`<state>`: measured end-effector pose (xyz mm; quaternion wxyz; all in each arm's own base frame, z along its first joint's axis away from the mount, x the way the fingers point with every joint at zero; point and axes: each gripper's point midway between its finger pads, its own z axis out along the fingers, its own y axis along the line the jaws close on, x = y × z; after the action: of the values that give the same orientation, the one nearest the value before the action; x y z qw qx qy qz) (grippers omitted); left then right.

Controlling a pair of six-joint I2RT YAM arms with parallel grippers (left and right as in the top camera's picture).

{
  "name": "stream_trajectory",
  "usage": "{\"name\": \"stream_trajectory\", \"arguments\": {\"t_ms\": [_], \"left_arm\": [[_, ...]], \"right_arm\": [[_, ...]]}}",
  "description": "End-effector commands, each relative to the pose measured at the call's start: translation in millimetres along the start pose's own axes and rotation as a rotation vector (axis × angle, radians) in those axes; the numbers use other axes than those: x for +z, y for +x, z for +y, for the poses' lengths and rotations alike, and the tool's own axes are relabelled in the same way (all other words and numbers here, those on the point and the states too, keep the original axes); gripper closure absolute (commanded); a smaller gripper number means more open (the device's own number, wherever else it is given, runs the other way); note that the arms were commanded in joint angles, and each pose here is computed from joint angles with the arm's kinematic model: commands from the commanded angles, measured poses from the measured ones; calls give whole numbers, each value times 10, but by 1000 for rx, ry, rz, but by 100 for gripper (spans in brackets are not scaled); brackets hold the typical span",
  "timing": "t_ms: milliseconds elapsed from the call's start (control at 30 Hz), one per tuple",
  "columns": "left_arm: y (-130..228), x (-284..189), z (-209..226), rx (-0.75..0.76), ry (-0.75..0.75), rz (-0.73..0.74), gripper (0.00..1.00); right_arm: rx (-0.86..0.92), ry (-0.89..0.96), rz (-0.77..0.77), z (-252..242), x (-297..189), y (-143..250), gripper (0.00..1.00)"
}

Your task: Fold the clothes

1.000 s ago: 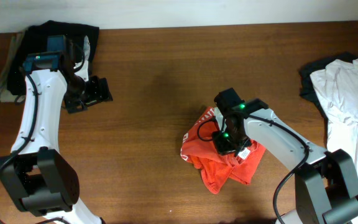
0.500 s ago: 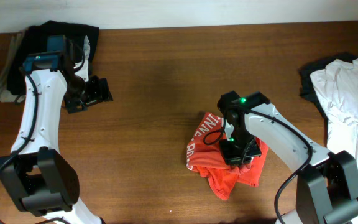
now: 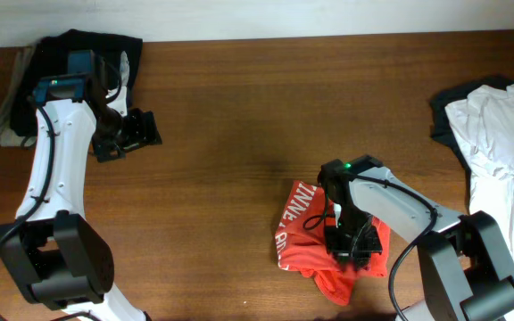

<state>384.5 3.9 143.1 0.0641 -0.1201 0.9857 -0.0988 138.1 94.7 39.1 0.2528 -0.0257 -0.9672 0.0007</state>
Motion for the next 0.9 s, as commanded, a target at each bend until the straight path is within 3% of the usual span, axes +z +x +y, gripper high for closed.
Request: {"name": "stream_trajectory", "arguments": {"t_ms": [0, 33, 200, 233, 300, 433, 600, 767, 867], "left_arm": [[13, 41, 0, -10, 9, 12, 16], [13, 41, 0, -10, 9, 12, 16], [20, 40, -40, -9, 30, 16, 13], [18, 41, -72, -6, 45, 16, 13], [-3, 45, -144, 6, 68, 6, 6], [-41, 85, -388, 91, 95, -20, 2], [133, 249, -771, 184, 119, 34, 1], [373, 659, -1051, 245, 148, 142, 1], [507, 873, -1258, 260, 243, 214, 1]], "right_arm": [[74, 93, -25, -163, -59, 13, 41], [106, 143, -29, -253, -93, 27, 21], [121, 139, -94, -204, -367, -52, 11], [118, 128, -122, -178, -439, -95, 1], [111, 105, -194, -117, -624, -194, 1], [137, 45, -417, -92, -1265, -479, 1], [168, -40, -565, -439, -1860, -732, 1], [161, -119, -522, -634, -1754, -815, 1], [181, -111, -453, -679, -1485, -786, 12]]}}
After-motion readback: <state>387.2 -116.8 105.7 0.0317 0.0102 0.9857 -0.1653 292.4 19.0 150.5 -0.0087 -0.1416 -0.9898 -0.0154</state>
